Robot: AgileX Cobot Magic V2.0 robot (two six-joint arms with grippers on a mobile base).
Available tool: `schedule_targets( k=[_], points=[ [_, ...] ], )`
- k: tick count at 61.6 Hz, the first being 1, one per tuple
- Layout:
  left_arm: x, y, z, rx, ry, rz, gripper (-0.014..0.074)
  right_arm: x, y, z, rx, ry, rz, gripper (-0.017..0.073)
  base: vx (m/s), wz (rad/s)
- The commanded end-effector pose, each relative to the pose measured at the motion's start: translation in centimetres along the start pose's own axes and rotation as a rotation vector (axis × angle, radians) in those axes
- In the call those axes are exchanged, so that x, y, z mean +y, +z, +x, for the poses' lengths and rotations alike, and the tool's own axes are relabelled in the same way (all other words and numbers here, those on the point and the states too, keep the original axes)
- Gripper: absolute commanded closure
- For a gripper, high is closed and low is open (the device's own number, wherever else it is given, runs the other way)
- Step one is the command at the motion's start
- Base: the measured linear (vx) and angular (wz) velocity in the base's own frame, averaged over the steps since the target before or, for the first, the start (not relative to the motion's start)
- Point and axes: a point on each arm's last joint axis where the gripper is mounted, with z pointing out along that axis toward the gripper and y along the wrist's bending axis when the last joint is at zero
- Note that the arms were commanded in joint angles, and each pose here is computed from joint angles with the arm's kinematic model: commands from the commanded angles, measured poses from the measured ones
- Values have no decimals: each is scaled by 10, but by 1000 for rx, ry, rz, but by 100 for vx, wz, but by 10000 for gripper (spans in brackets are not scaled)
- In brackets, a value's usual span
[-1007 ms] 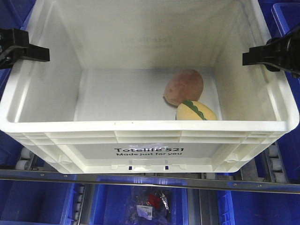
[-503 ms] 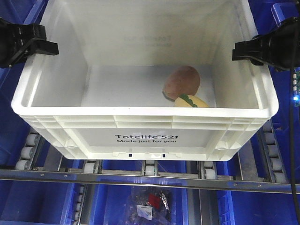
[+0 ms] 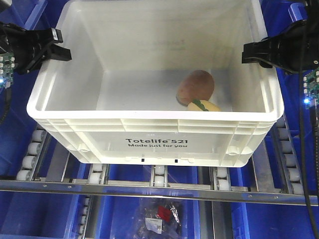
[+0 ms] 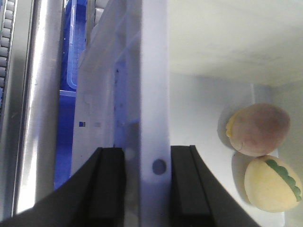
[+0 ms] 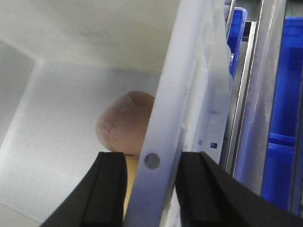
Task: Place moving items into box and shelve
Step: 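Push the crate forward onto the roller shelf with both grippers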
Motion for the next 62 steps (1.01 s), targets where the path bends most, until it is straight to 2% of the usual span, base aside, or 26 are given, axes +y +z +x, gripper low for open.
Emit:
schedule_targets(
  k=[1, 9, 13, 21, 29, 37, 46, 53, 62],
  points=[
    [-18, -17, -21, -169, -42, 71, 589, 12, -21, -24, -197, 9, -48, 565, 0, 0],
    [-17, -17, -22, -184, -43, 63, 579, 12, -20, -25, -199, 8, -46, 552, 0, 0],
    [-17, -17, -22, -179, -21, 62, 561, 11, -20, -25, -205, 8, -44, 529, 0, 0],
    [-17, -15, -21, -168, -18, 64, 483, 11, -20, -26, -211, 7, -42, 450, 0, 0],
    [-16, -14, -21, -160, -17, 62, 329, 11, -20, -26, -212, -3, -34, 319, 0, 0],
    [-16, -14, -21, -164, -17, 61, 122, 9, -20, -25, -201, -36, -10, 130, 0, 0],
    [-15, -14, -22, -181, -5, 43, -29, 8, -20, -25, -198, -47, 3, -79, 0, 0],
    [-14, -14, -23, -191, -1, 37, -53, 8, -20, -24, -197, -47, 3, -155, 0, 0],
    [-14, -14, -23, -187, 0, 39, -33, 8, -20, -24, -193, -48, 2, -143, 0, 0]
  ],
)
